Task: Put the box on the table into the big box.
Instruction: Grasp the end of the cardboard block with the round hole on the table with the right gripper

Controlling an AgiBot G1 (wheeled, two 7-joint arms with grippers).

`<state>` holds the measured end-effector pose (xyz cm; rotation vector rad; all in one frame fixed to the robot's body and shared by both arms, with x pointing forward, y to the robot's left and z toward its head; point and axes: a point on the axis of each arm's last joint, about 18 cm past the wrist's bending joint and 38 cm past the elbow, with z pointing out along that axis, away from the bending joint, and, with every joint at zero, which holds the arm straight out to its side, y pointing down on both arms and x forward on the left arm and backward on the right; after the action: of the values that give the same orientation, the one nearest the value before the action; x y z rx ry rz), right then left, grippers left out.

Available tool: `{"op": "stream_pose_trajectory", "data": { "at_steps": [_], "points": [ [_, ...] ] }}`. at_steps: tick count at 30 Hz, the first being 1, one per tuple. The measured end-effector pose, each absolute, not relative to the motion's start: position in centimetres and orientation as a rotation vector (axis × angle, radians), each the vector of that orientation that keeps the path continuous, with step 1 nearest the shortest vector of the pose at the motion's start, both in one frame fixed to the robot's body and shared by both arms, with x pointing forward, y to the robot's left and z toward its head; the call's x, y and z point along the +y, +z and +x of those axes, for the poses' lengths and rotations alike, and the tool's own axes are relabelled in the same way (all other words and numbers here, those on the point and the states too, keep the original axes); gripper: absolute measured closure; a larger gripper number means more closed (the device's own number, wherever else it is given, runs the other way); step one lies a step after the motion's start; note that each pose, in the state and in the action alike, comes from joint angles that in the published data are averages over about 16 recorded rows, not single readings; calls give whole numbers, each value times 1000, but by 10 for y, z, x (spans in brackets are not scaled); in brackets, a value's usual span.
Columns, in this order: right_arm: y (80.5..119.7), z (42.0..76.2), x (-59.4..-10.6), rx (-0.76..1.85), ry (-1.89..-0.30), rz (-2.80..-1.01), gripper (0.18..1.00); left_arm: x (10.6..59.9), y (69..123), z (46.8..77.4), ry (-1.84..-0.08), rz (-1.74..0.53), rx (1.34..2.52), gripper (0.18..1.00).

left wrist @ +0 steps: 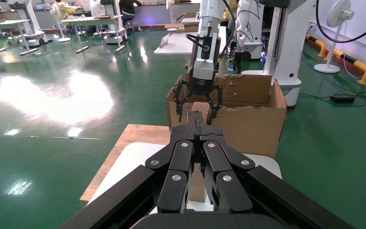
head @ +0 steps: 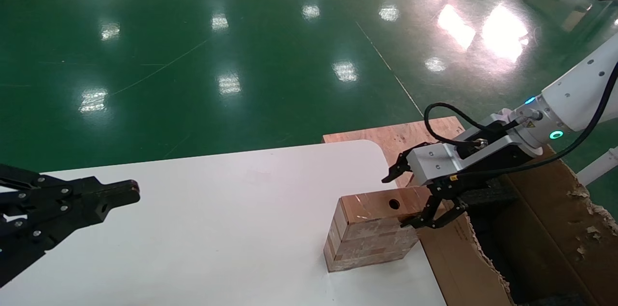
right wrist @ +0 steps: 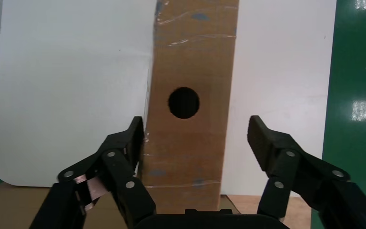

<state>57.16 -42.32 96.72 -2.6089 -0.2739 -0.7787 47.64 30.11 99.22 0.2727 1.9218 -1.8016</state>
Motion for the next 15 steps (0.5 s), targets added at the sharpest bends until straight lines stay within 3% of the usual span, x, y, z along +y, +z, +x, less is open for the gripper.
{"op": "stream_pose_trajectory", "data": {
  "at_steps": [15],
  "points": [
    [971, 570, -424, -267, -782, -2612, 618, 301, 992, 476, -1801, 273, 1922, 993]
  ]
}}
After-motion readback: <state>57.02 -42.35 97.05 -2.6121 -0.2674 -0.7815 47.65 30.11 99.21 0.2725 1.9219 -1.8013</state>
